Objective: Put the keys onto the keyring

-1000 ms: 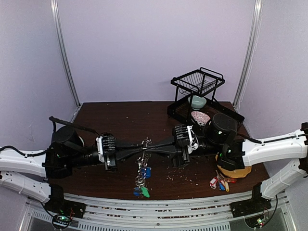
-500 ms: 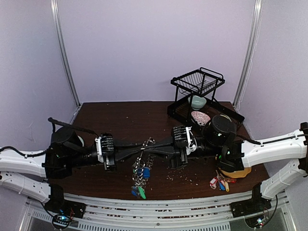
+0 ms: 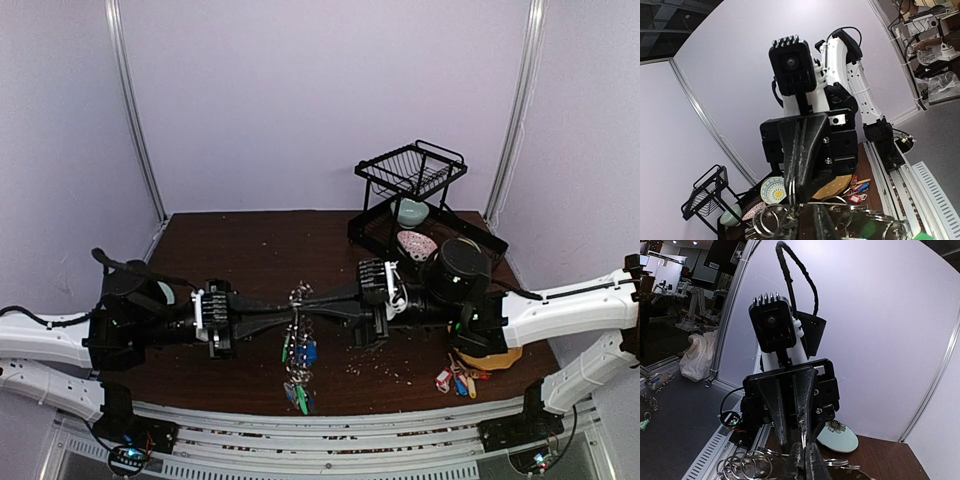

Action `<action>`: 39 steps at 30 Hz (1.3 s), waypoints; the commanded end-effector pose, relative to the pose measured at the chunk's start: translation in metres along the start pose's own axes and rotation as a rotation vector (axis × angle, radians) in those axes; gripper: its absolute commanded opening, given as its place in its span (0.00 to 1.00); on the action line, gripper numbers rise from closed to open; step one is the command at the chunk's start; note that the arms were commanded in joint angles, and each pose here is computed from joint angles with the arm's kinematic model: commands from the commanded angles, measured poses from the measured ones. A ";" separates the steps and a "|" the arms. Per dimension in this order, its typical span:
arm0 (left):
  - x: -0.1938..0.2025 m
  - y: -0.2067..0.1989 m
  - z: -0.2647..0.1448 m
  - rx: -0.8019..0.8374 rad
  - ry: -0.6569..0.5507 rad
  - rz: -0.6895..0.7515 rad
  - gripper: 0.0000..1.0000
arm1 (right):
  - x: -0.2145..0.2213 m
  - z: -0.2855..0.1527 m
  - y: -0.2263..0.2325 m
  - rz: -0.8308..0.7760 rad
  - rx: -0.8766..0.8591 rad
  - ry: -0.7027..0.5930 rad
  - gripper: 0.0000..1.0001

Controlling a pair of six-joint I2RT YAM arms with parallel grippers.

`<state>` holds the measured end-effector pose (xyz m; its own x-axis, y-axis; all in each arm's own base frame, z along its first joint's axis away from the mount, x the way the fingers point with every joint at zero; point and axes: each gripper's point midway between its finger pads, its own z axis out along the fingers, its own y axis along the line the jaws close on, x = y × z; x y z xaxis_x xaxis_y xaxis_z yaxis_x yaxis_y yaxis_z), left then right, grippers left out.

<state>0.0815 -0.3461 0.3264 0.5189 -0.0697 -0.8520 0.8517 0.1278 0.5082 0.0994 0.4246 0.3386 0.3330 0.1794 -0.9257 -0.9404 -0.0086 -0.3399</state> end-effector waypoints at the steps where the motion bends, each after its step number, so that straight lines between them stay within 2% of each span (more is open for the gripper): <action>1: -0.012 -0.001 -0.001 0.010 -0.066 -0.023 0.12 | -0.030 -0.002 -0.013 -0.048 0.050 -0.087 0.00; 6: -0.010 0.004 0.004 -0.009 -0.059 -0.058 0.10 | -0.030 0.001 -0.011 -0.042 0.038 -0.096 0.00; 11: -0.015 0.011 -0.001 -0.058 -0.091 -0.072 0.00 | -0.026 0.002 -0.008 -0.044 0.031 -0.082 0.00; 21: -0.012 0.020 -0.004 -0.112 -0.071 -0.059 0.00 | -0.018 0.004 -0.008 -0.046 0.032 -0.058 0.00; 24: -0.011 0.022 -0.002 -0.117 -0.070 -0.077 0.04 | -0.021 0.005 -0.010 -0.043 0.040 -0.074 0.00; 31: -0.009 0.021 0.000 -0.115 -0.070 -0.090 0.03 | -0.023 0.009 -0.008 -0.044 0.033 -0.087 0.00; 39: -0.010 0.027 -0.003 -0.153 -0.066 -0.084 0.00 | -0.003 0.017 -0.002 -0.063 0.024 -0.011 0.00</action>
<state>0.0962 -0.3434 0.3328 0.4377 -0.1059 -0.8929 0.8865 0.2169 0.4089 0.1048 0.4301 0.3405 0.3648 0.1881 -0.9119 -0.9300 0.0262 -0.3666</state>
